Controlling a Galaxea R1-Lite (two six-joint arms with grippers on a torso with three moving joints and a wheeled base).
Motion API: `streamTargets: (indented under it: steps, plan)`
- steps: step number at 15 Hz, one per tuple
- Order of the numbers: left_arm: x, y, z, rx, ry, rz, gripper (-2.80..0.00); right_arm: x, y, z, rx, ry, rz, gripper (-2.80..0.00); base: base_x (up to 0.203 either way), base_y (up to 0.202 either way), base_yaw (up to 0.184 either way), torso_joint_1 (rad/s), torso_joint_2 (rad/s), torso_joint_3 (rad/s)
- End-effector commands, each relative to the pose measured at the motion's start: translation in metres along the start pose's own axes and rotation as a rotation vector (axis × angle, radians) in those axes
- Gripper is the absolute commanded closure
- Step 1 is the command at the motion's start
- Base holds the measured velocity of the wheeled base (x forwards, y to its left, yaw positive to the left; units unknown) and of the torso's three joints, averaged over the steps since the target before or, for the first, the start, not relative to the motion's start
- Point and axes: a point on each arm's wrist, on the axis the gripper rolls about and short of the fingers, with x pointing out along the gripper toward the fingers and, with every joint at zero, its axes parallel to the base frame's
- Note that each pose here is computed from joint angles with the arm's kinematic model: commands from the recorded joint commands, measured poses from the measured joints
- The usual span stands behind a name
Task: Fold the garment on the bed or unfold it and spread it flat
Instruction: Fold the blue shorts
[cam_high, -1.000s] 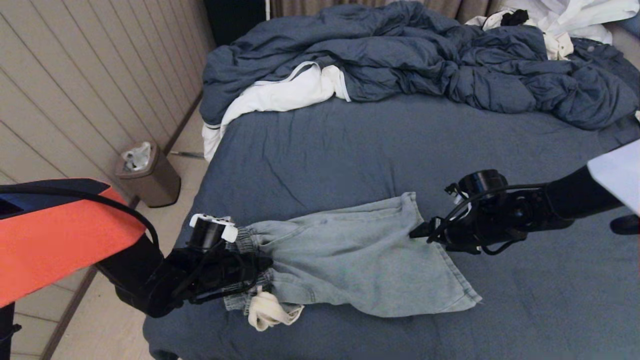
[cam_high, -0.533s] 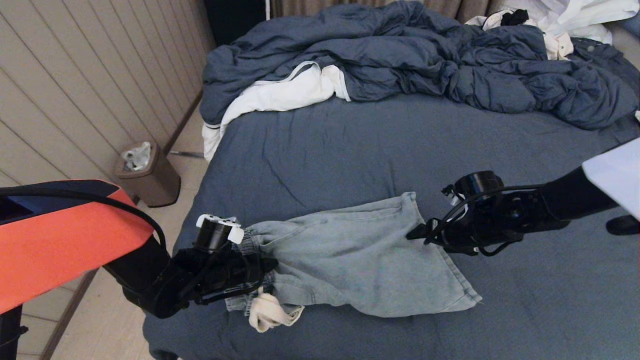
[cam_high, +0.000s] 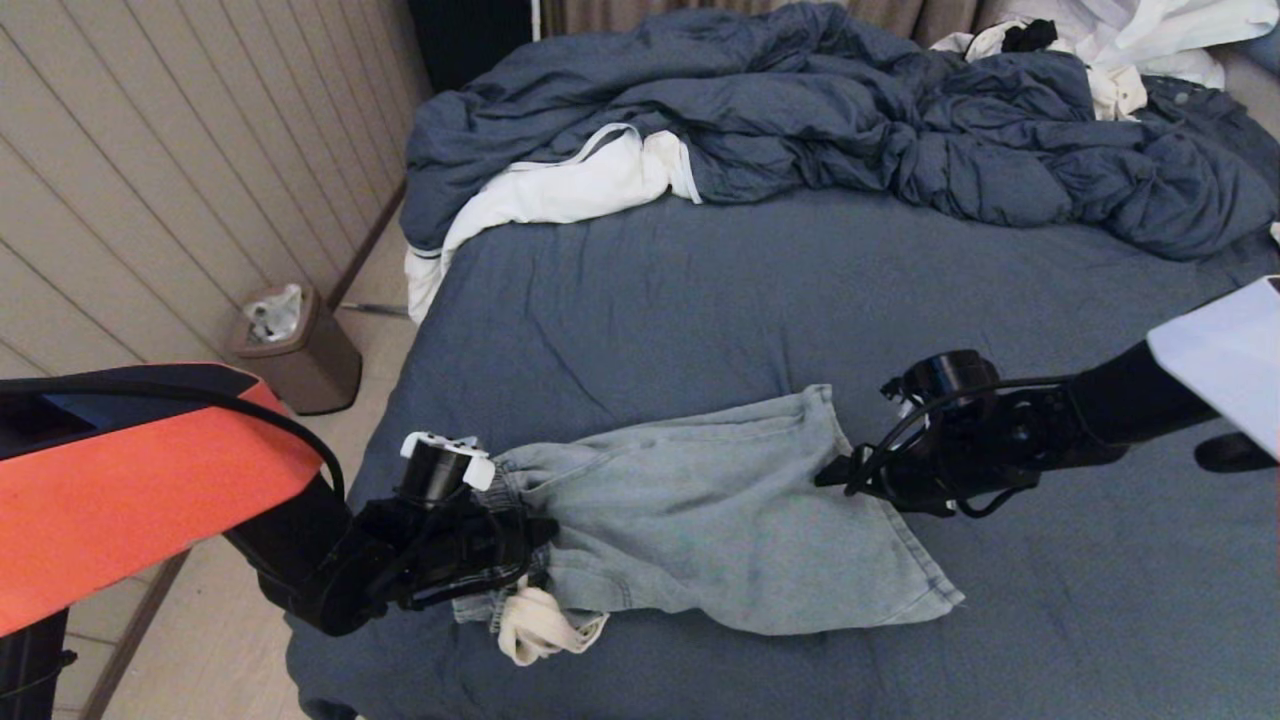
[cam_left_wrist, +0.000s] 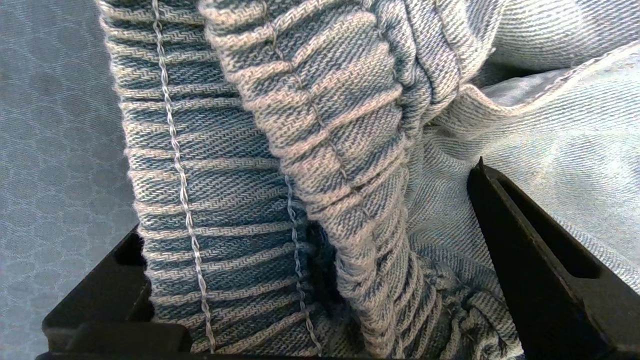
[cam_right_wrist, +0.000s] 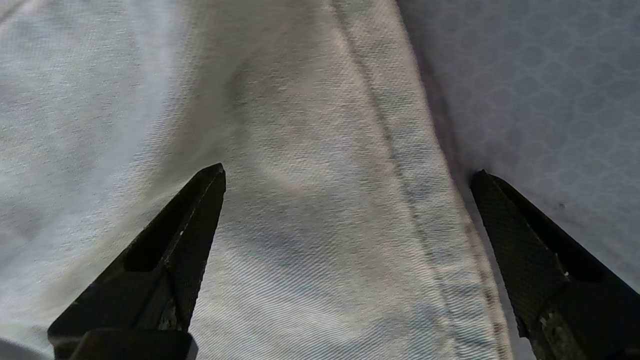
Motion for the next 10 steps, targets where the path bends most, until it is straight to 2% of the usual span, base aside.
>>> streamTargets:
  steps: [1,7,8,9,10]
  plan:
    - [0.0023,0.0008,-0.0009,-0.004,0.002,0.003,-2.80,0.0067,-0.0015,-0.0019,0.003,0.012,-0.014,-2.80,0.000,0.000,0.000,0.000,0.00,0.000]
    - [-0.0001,-0.0005,0.0013,-0.002,-0.009,0.003,-2.80,0.0123,-0.0019,-0.0036,-0.001,0.020,-0.029,-2.80,0.000,0.000,0.000,0.000,0.00,0.000]
    - [-0.0008,-0.0007,0.0012,-0.001,-0.009,0.003,-2.80,0.0127,0.0001,-0.0056,-0.008,0.026,-0.026,-0.74,0.000,0.000,0.000,0.000,0.00,0.000]
    - [-0.0007,-0.0011,0.0019,-0.003,-0.011,0.001,0.00,0.0132,0.0023,-0.0069,-0.014,0.028,-0.026,0.00,0.000,0.000,0.000,0.000,0.00,0.000]
    - [-0.0003,-0.0010,0.0018,-0.005,-0.012,0.001,0.00,0.0135,0.0022,-0.0064,-0.014,0.021,-0.034,0.00,0.000,0.000,0.000,0.000,0.00,0.000]
